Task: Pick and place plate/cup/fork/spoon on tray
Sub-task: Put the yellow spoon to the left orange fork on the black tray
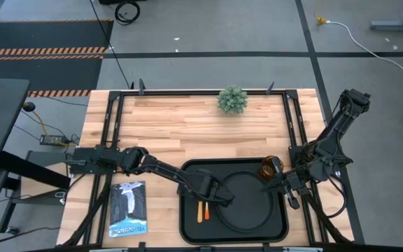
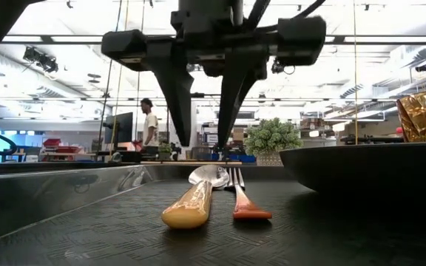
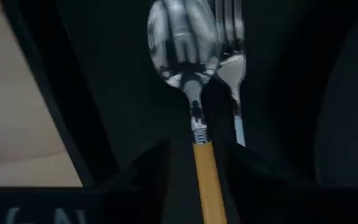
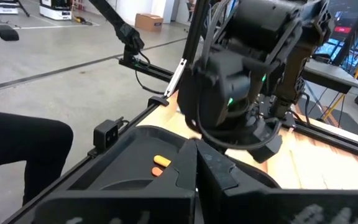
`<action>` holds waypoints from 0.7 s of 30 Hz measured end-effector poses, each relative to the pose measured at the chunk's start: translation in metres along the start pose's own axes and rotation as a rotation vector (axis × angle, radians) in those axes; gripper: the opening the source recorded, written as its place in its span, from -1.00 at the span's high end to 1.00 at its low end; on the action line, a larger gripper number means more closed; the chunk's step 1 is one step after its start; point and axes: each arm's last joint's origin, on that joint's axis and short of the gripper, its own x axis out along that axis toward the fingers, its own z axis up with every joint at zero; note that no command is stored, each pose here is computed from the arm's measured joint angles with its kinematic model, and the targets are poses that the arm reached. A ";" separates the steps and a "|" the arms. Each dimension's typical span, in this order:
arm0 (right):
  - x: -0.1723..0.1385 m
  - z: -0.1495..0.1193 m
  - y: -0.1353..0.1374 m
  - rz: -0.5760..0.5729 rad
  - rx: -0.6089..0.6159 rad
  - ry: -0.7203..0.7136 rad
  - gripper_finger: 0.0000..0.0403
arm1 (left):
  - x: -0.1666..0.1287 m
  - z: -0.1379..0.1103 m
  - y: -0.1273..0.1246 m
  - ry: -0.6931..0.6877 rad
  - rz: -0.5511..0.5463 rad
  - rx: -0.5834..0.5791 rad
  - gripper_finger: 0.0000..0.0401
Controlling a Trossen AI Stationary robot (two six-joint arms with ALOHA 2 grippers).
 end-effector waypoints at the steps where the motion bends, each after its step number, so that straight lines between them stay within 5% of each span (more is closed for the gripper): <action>1: 0.000 0.000 0.000 0.001 0.000 0.005 0.97 | -0.002 -0.001 0.001 0.000 -0.005 0.029 0.21; 6: 0.000 -0.002 0.000 0.002 -0.010 0.017 0.97 | -0.012 0.000 0.004 -0.033 -0.007 0.214 0.27; 13: 0.000 -0.002 0.000 -0.021 -0.033 0.021 0.97 | -0.016 0.001 0.004 -0.256 0.013 0.529 0.38; 21: 0.000 -0.002 -0.001 -0.026 -0.031 0.021 0.97 | -0.017 0.006 0.000 -0.417 0.031 0.624 0.38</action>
